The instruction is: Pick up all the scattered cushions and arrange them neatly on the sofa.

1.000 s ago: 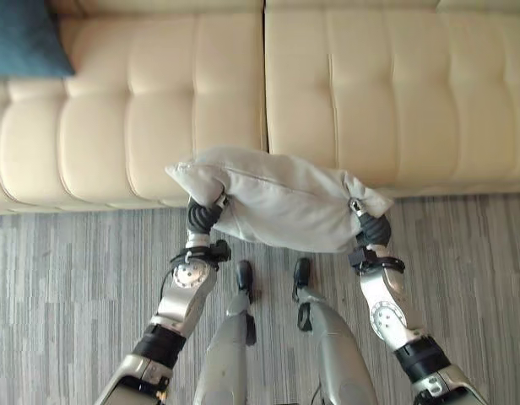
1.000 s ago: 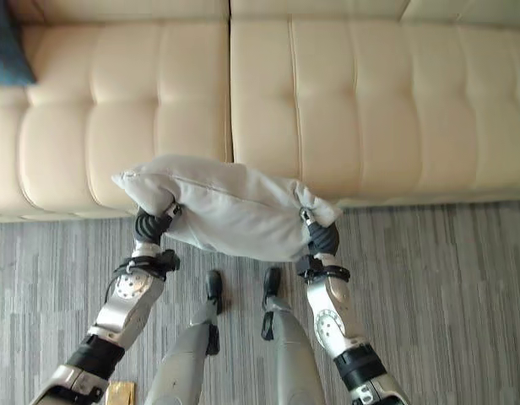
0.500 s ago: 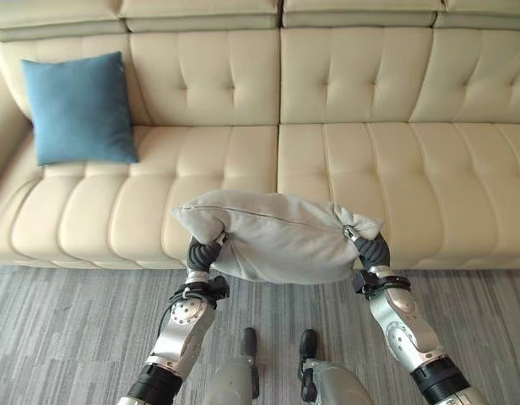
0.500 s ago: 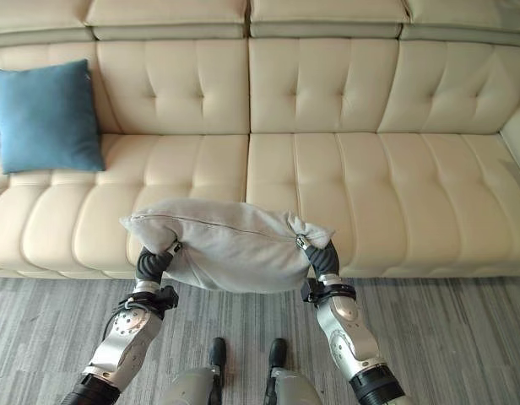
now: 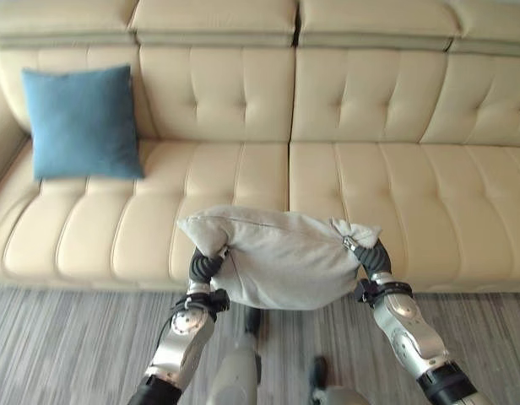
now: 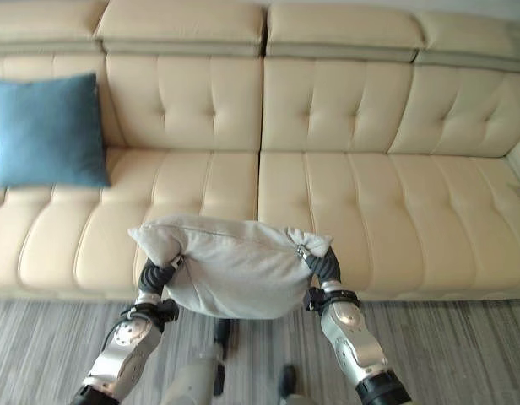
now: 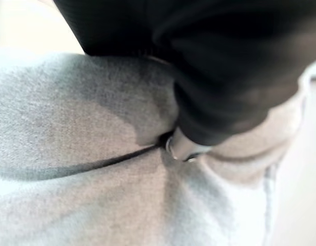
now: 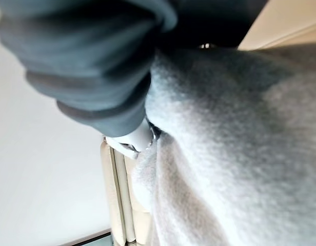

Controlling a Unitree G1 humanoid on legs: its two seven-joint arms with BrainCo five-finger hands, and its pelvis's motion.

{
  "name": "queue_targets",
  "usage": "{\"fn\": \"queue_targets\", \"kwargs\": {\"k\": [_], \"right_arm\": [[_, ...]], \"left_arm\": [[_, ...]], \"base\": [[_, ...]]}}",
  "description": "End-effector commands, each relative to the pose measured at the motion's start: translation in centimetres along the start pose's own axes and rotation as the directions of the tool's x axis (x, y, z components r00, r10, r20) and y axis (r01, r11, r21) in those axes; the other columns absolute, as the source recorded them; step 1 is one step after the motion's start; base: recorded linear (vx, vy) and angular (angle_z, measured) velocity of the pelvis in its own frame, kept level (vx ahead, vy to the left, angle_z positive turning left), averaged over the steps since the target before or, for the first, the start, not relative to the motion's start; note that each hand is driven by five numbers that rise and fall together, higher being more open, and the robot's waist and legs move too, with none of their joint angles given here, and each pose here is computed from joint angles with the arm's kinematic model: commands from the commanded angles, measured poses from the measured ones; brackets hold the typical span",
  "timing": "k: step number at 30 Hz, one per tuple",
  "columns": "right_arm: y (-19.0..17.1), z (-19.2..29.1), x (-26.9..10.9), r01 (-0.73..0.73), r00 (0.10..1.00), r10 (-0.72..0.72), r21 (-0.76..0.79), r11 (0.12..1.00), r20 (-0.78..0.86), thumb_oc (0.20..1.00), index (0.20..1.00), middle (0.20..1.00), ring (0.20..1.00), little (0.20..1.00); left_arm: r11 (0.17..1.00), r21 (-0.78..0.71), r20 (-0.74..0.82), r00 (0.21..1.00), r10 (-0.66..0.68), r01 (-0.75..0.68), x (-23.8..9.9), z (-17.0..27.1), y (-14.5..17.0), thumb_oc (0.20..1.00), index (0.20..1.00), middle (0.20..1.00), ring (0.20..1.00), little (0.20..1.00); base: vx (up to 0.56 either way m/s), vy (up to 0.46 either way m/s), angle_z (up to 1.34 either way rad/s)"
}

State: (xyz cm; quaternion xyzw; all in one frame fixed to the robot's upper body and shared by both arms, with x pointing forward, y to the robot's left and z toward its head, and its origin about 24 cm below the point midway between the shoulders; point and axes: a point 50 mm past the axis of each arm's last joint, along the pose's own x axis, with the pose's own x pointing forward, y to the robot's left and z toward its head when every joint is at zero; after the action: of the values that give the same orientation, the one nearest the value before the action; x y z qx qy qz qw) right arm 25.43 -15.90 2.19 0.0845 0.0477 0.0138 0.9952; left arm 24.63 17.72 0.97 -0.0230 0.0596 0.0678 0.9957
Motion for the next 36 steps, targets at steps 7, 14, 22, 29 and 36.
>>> {"fn": "queue_targets", "kwargs": {"k": [7,14,22,29,36], "right_arm": [[3.4,4.3,1.2,-0.146,0.966,0.133,0.047,0.988,0.223,0.200,0.200,0.200,0.200,0.200],[3.3,3.6,1.1,-0.137,0.973,0.123,0.059,0.989,0.196,0.200,0.200,0.200,0.200,0.200],[4.5,6.8,3.5,-0.139,0.947,0.150,-0.058,0.989,0.285,0.200,0.200,0.200,0.200,0.200],[7.2,17.7,9.3,-0.076,0.846,0.168,-0.197,0.978,0.506,0.200,0.200,0.200,0.200,0.200],[6.3,25.7,11.4,0.102,0.789,0.094,-0.280,0.955,0.607,0.200,0.200,0.200,0.200,0.200]], "left_arm": [[0.997,0.022,0.308,0.948,-0.083,0.080,0.3,6.2,-0.2,0.200,0.200,0.200,0.200,0.200],[0.995,0.021,0.307,0.946,-0.102,0.100,0.4,6.0,-0.8,0.200,0.200,0.200,0.200,0.200],[0.997,0.039,0.359,0.930,-0.073,0.063,2.7,7.7,-2.8,0.200,0.200,0.200,0.200,0.200],[0.983,0.175,0.610,0.790,-0.060,-0.060,9.0,19.3,-4.9,0.200,0.200,0.200,0.200,0.200],[0.933,0.280,0.644,0.765,-0.010,-0.224,11.8,25.5,-2.9,0.200,0.200,0.200,0.200,0.200]], "base": [[0.16,0.089,-0.03],[0.13,-0.077,0.26],[0.14,-0.063,-0.03],[-0.16,-0.031,0.08],[-0.07,-0.013,0.06]]}}
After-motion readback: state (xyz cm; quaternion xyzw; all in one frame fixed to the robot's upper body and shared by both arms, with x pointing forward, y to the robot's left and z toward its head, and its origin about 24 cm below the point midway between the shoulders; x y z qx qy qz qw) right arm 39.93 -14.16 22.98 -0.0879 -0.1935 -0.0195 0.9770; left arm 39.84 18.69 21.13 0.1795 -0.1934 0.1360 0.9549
